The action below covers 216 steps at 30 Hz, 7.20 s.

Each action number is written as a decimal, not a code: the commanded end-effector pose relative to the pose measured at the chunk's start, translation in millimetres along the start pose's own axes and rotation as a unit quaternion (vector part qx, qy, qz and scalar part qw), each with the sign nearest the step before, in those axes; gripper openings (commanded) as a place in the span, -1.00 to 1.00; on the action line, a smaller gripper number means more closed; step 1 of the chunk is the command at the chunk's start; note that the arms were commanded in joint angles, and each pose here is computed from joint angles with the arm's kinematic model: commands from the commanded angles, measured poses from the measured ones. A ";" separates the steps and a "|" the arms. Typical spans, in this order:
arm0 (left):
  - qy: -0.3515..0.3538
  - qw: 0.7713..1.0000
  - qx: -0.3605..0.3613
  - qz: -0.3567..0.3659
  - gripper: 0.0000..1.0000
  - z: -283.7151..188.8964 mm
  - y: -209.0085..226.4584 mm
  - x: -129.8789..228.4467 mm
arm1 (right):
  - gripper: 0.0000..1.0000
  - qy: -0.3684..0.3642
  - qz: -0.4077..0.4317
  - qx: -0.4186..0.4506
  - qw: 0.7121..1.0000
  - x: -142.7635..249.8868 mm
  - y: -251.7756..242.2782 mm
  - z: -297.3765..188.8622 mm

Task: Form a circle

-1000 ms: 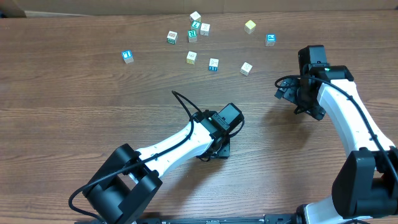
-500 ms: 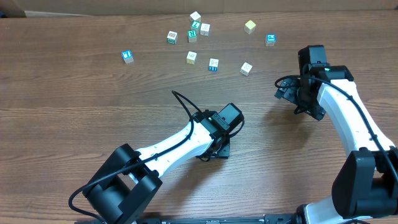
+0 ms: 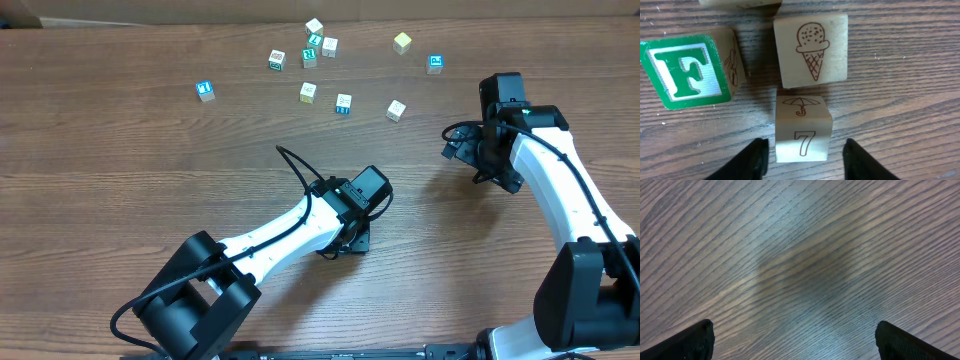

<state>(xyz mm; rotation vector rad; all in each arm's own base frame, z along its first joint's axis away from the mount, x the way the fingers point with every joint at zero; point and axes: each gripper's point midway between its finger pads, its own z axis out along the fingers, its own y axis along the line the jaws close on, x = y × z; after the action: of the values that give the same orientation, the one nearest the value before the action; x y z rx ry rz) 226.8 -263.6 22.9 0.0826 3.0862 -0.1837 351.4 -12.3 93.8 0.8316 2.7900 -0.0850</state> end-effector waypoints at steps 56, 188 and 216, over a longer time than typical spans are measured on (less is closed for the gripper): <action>-0.020 0.996 -0.036 -0.080 -0.43 5.5 23.7 -14.6 | 1.00 -0.016 0.005 -0.004 1.000 -7.3 -0.5 -8.5; -0.007 0.997 -0.030 -0.076 -0.28 5.7 22.9 -11.3 | 1.00 -0.016 0.005 -0.004 1.000 -7.3 -0.5 -8.5; -0.016 0.996 -0.030 -0.079 -0.14 5.6 22.5 -14.7 | 1.00 -0.016 0.005 -0.004 1.000 -7.3 -0.6 -8.5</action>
<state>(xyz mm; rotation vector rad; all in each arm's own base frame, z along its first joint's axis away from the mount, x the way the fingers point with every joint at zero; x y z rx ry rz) 243.4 -248.2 22.8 -0.1444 3.0525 -0.1318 351.3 -12.6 93.8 0.8327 2.7897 -0.0862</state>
